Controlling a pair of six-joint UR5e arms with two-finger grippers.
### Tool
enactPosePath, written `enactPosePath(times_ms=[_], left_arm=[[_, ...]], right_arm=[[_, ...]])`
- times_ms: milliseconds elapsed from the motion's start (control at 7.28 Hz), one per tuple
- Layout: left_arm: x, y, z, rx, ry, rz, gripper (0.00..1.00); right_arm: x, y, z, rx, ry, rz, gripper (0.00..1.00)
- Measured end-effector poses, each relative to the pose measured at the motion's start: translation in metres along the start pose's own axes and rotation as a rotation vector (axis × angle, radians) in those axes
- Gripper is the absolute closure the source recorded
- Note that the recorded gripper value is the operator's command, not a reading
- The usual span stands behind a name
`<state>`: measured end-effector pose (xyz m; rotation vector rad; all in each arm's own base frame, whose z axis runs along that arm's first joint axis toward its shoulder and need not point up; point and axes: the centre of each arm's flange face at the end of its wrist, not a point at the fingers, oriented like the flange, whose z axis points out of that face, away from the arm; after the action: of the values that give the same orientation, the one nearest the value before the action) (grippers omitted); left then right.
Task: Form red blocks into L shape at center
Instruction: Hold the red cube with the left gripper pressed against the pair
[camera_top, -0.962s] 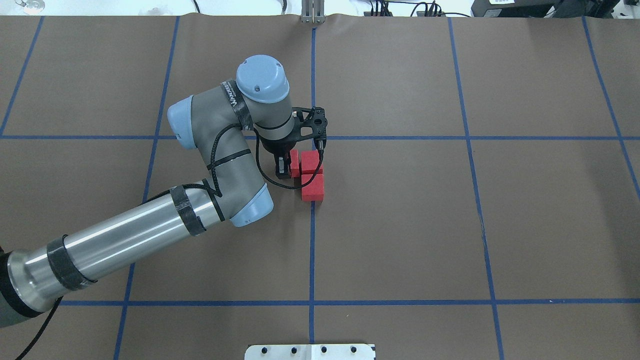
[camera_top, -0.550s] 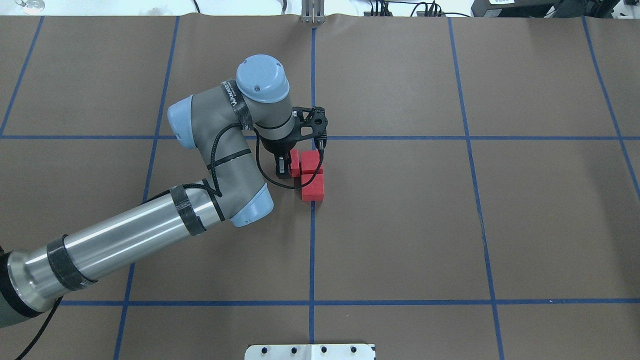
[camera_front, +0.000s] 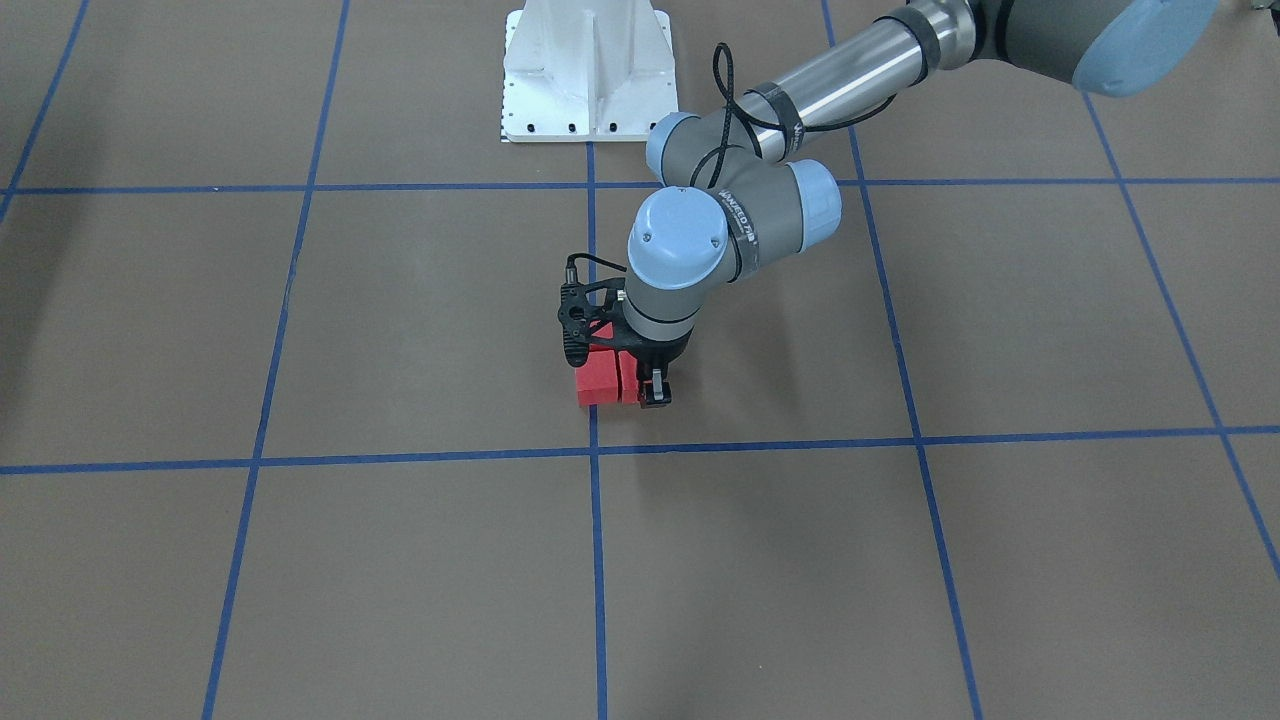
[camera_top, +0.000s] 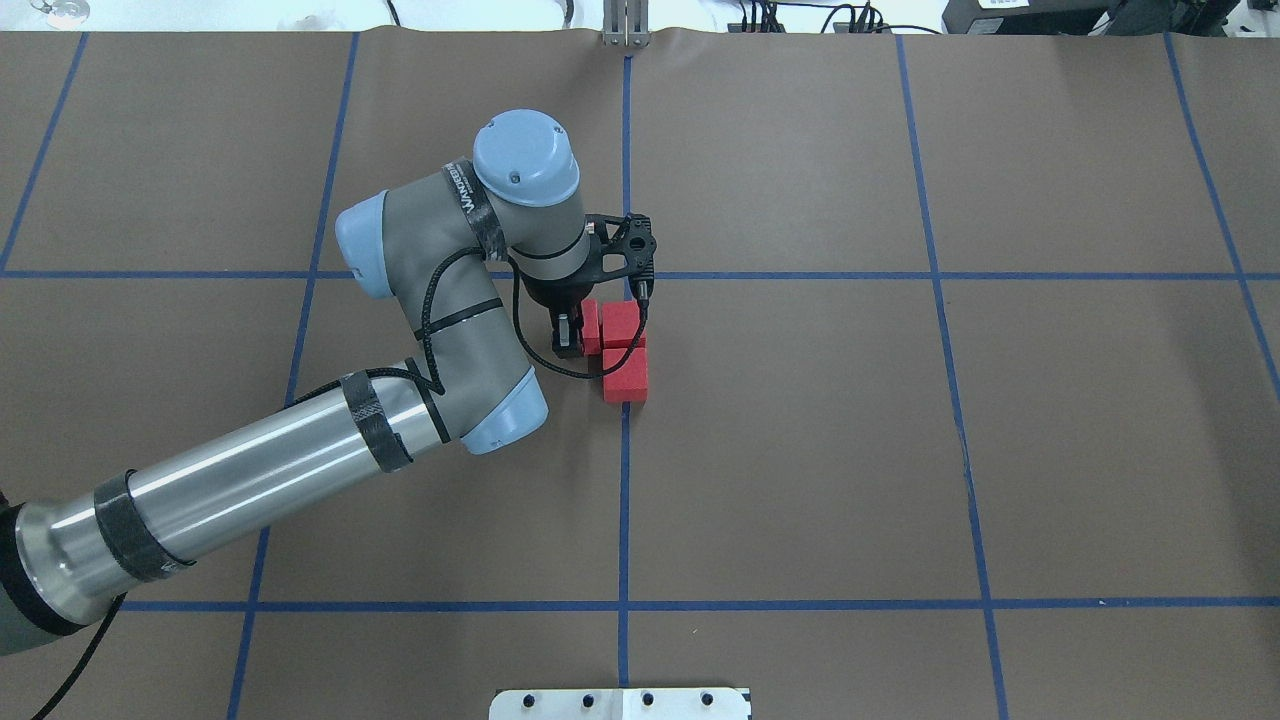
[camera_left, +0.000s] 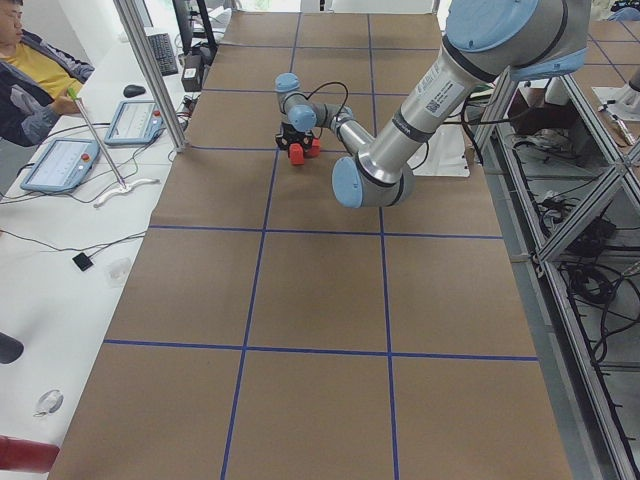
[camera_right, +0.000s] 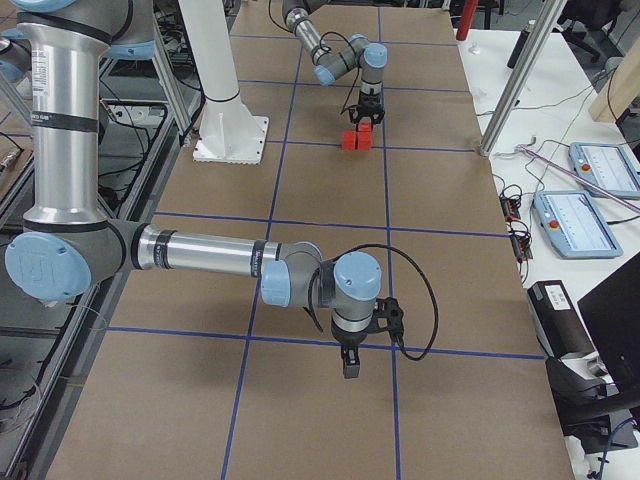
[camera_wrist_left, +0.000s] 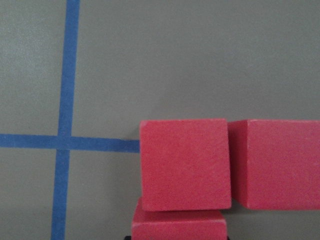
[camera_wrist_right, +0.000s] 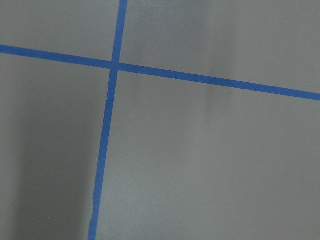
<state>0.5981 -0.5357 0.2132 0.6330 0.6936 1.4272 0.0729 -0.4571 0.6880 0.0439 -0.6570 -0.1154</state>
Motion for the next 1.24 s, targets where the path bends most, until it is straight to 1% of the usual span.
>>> enactPosePath(times_ms=[137, 687, 962, 1237], left_arm=[[0.0, 0.0001, 0.0001, 0.0, 0.0, 0.0, 0.61], [0.0003, 0.0001, 0.0002, 0.002, 0.003, 0.002, 0.55], [0.001, -0.0005, -0.0001, 0.005, 0.009, 0.002, 0.46], [0.0012, -0.0001, 0.0003, 0.005, 0.011, 0.002, 0.41]], right_arm=[[-0.0001, -0.0001, -0.0002, 0.0, 0.0, 0.0, 0.0], [-0.0004, -0.0008, -0.0008, 0.002, 0.0, -0.001, 0.0], [-0.0005, -0.0008, -0.0007, 0.002, 0.0, -0.001, 0.0], [-0.0004, -0.0007, -0.0007, 0.001, 0.0, -0.001, 0.0]])
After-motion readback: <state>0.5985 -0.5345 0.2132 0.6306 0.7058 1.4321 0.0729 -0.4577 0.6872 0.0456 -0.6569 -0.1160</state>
